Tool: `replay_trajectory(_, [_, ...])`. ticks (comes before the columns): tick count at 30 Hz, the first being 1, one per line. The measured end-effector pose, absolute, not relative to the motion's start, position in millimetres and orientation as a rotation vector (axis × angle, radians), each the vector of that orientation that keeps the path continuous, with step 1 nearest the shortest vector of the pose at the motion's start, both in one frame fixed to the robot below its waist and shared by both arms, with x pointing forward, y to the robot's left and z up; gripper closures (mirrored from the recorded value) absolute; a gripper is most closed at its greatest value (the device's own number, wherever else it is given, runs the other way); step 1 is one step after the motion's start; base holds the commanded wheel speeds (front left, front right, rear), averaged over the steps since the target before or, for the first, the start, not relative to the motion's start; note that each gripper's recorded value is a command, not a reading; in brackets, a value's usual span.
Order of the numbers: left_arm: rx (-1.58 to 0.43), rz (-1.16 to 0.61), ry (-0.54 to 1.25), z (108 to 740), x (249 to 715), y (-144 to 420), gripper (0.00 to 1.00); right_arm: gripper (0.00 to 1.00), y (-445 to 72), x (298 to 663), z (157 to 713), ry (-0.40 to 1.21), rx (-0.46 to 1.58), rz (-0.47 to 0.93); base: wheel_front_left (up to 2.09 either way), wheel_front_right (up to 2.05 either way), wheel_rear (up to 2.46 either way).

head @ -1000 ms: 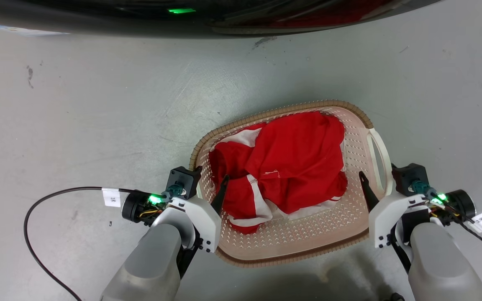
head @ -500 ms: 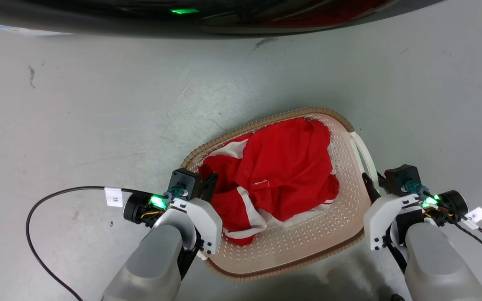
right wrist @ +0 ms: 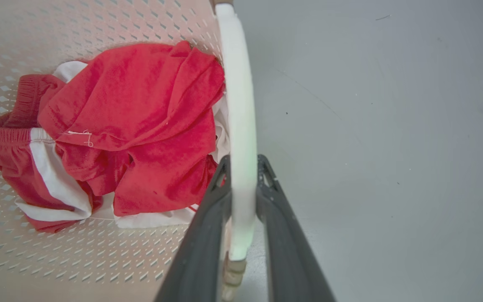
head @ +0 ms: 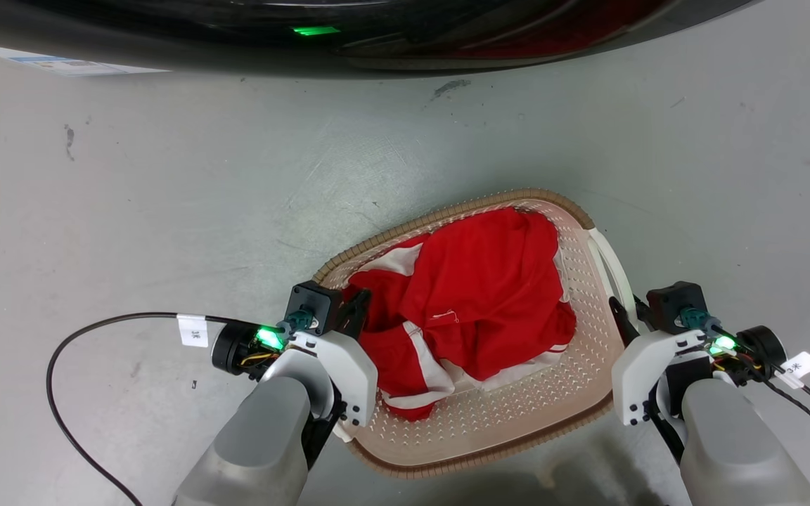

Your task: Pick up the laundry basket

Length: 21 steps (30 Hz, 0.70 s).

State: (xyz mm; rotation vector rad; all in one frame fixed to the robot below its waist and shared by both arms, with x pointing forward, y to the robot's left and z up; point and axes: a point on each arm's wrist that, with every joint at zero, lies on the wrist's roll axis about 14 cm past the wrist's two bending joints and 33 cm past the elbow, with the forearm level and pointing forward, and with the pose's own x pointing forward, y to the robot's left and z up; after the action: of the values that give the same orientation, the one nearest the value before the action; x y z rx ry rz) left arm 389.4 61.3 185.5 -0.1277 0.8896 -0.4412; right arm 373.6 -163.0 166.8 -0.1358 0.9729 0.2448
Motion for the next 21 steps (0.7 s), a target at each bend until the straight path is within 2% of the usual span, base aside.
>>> replay_trajectory(2, [-0.128,-0.428,0.877,187.3,393.4,62.7,1.00,1.00,-163.0,373.6,166.7,0.974,-0.135,0.243,0.00,0.00,0.00])
replay_trajectory(3, [-0.130,-0.419,0.868,188.8,396.5,63.5,0.12,1.00,-162.8,373.6,166.6,0.974,-0.136,0.244,0.00,0.00,0.00])
replay_trajectory(4, [-0.128,-0.411,0.857,190.3,399.7,64.7,0.00,1.00,-162.8,373.8,166.4,0.974,-0.135,0.243,0.00,0.00,0.00])
replay_trajectory(11, [-0.109,-0.338,0.786,200.4,415.4,82.3,0.00,1.00,-161.9,374.3,165.9,0.974,-0.131,0.242,0.00,0.00,0.00])
replay_trajectory(21, [-0.083,-0.283,0.814,198.4,387.1,103.7,0.00,1.00,-161.0,373.8,167.2,0.971,-0.127,0.240,0.00,0.00,0.00])
